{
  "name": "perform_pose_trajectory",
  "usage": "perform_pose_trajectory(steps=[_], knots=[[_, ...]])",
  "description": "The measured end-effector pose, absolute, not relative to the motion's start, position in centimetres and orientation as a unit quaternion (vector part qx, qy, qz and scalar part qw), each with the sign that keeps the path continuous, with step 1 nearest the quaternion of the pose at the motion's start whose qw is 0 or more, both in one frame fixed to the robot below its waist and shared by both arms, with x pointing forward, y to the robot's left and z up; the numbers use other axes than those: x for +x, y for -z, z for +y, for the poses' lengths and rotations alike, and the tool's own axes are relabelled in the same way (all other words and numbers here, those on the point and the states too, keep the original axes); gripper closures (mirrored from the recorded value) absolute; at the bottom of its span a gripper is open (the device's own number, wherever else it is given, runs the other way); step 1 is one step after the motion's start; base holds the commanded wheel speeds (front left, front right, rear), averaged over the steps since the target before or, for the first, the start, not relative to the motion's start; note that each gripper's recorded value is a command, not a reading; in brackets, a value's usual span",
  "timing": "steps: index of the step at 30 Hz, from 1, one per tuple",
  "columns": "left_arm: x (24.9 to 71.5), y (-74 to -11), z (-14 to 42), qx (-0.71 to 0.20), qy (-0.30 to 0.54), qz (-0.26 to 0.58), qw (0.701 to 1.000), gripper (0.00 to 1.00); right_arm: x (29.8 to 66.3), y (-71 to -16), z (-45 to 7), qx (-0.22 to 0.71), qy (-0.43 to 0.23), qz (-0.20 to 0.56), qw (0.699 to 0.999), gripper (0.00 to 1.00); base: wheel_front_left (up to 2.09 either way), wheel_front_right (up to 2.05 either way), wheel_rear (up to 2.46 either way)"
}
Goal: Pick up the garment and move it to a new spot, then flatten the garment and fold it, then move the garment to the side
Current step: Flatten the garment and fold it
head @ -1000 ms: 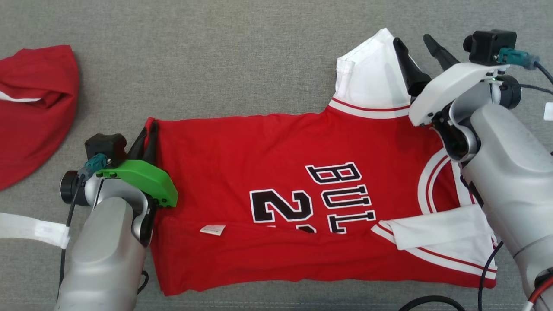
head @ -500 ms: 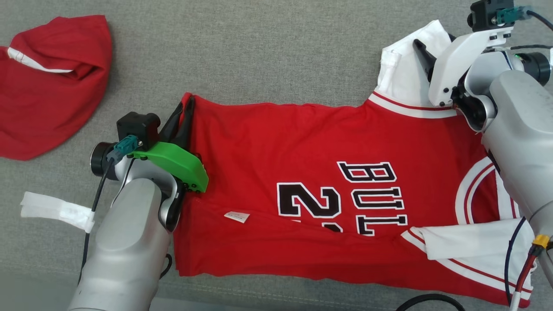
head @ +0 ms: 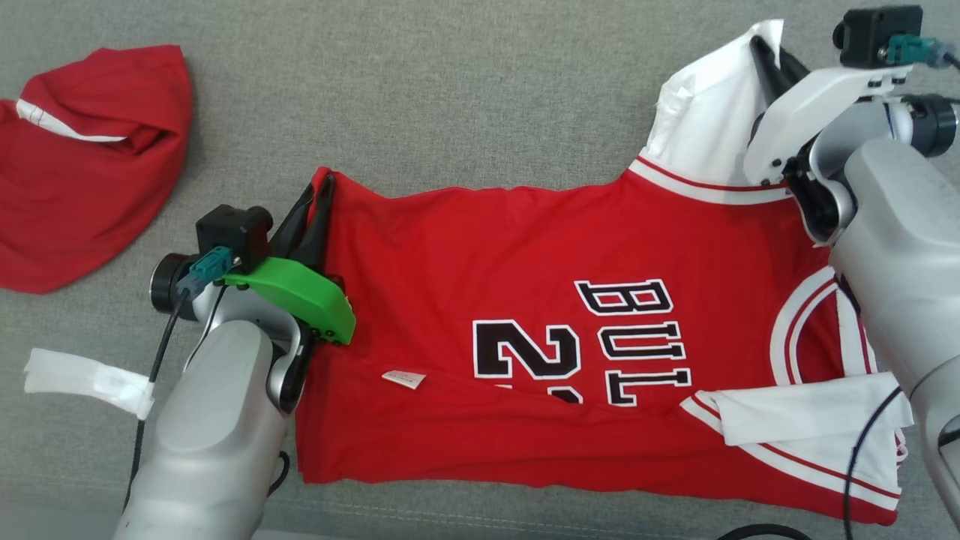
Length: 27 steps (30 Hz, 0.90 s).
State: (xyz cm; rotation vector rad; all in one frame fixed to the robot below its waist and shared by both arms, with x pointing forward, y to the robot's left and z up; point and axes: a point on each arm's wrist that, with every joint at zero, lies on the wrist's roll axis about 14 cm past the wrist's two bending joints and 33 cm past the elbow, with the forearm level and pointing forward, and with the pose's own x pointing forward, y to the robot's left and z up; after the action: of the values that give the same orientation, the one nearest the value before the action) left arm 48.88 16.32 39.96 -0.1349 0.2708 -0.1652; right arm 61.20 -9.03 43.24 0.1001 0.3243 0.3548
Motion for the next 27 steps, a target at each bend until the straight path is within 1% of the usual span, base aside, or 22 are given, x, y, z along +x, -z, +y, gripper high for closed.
perform_pose_trajectory(steps=[4,8,15,21,27], knots=[[48.2,-41.1,17.0,-0.068,0.076,0.120,0.987,1.00,59.1,-43.4,-9.1,0.067,-0.174,0.157,0.970,1.00,0.00,0.00,0.00],[47.6,-42.9,17.3,-0.073,0.074,0.097,0.990,1.00,57.1,-45.5,-9.9,0.083,-0.171,0.124,0.974,1.00,0.00,0.00,0.00],[45.4,-44.1,16.8,-0.078,0.081,0.083,0.990,1.00,53.2,-47.0,-11.4,0.100,-0.170,0.098,0.975,1.00,0.00,0.00,0.00],[43.1,-43.8,17.1,-0.080,0.078,0.088,0.990,1.00,49.7,-48.0,-13.4,0.135,-0.156,0.079,0.975,1.00,0.00,0.00,0.00],[41.5,-42.7,16.8,-0.076,0.084,0.106,0.988,1.00,45.9,-47.6,-14.3,0.159,-0.151,0.077,0.973,1.00,0.00,0.00,0.00]])
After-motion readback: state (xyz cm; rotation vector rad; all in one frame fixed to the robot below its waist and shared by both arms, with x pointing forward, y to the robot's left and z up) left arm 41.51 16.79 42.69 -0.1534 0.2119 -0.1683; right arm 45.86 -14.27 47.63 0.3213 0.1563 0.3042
